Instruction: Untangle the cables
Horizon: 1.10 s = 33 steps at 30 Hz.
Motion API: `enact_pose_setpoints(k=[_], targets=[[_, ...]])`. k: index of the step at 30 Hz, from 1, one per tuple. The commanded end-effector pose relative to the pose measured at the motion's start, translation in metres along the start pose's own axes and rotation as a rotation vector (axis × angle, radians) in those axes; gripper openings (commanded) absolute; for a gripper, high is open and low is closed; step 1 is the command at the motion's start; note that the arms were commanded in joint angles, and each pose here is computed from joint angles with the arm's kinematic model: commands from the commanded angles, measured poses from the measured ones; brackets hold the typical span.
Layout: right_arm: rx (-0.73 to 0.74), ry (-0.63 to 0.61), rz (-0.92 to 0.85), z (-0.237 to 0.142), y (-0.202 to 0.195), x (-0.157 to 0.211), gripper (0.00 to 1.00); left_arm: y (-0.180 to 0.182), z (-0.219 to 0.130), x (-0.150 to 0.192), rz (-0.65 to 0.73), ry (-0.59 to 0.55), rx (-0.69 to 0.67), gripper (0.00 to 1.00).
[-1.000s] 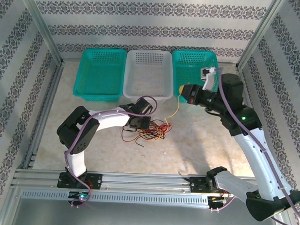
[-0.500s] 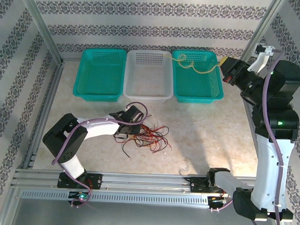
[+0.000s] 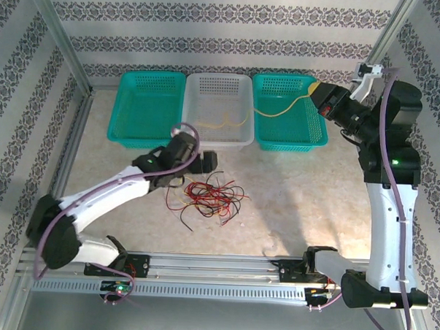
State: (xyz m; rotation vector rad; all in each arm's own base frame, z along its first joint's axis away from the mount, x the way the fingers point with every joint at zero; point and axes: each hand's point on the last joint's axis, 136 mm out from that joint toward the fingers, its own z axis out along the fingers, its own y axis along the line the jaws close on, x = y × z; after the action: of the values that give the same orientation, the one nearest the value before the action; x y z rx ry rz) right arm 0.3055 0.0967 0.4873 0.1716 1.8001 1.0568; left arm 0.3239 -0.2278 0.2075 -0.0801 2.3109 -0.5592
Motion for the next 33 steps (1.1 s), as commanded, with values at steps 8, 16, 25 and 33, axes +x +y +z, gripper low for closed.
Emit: enact_pose_setpoints(k=[8, 16, 25, 33], targets=[[-0.173, 0.059, 0.102, 0.037, 0.020, 0.022, 0.00, -0.111, -0.091, -0.104, 0.139, -0.178, 0.374, 0.80], [-0.286, 0.141, 0.086, 0.085, 0.060, 0.045, 0.00, -0.178, -0.114, -0.118, 0.173, -0.160, 0.693, 0.69], [-0.234, 0.088, 0.041, 0.119, 0.066, 0.051, 0.00, -0.133, -0.119, -0.141, -0.045, -0.271, 0.512, 0.51], [-0.202, -0.079, 0.049, 0.124, 0.052, 0.043, 0.00, -0.096, -0.118, -0.144, -0.408, -0.281, 0.514, 0.50]])
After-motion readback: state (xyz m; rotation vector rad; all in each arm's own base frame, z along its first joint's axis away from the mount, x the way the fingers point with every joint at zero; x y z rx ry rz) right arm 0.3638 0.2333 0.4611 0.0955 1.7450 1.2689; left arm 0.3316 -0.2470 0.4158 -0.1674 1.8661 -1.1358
